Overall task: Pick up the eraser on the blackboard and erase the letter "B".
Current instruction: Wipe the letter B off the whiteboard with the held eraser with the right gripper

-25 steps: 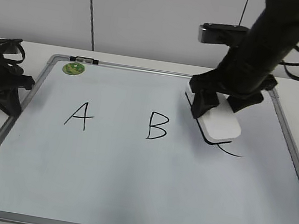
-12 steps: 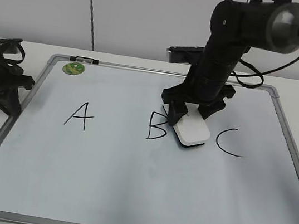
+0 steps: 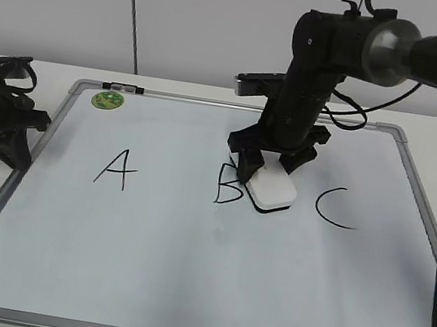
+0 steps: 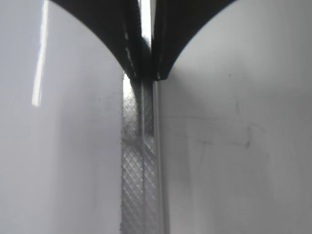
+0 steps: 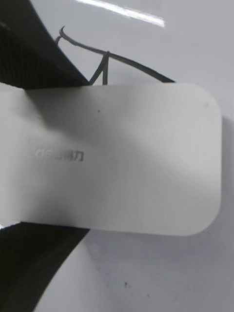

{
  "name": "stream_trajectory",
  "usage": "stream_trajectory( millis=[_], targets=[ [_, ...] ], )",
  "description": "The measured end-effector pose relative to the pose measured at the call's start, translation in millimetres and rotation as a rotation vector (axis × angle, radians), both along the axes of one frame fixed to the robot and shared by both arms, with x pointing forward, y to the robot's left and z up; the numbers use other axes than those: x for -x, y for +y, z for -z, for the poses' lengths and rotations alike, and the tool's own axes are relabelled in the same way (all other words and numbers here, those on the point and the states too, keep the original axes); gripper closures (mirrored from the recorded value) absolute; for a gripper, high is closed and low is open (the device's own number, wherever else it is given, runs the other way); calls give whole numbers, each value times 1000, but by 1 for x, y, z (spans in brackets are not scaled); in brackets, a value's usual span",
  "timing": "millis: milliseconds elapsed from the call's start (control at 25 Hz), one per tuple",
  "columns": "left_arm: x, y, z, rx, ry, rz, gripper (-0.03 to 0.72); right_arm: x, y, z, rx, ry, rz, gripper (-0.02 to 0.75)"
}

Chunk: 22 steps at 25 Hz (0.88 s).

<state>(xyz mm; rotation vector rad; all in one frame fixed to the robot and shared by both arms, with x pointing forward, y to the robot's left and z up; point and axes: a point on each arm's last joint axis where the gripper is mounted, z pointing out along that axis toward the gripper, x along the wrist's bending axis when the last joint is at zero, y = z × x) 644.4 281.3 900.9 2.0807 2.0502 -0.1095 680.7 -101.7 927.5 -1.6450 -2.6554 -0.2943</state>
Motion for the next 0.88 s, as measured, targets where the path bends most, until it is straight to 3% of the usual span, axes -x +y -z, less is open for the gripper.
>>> stream_trajectory(
  millis=[360, 880],
  targets=[
    [0, 0, 0, 0, 0, 0, 678, 5, 10, 1, 29, -3, -39, 188],
    [0, 0, 0, 0, 0, 0, 678, 36, 69, 2, 16, -9, -194, 188]
  ],
)
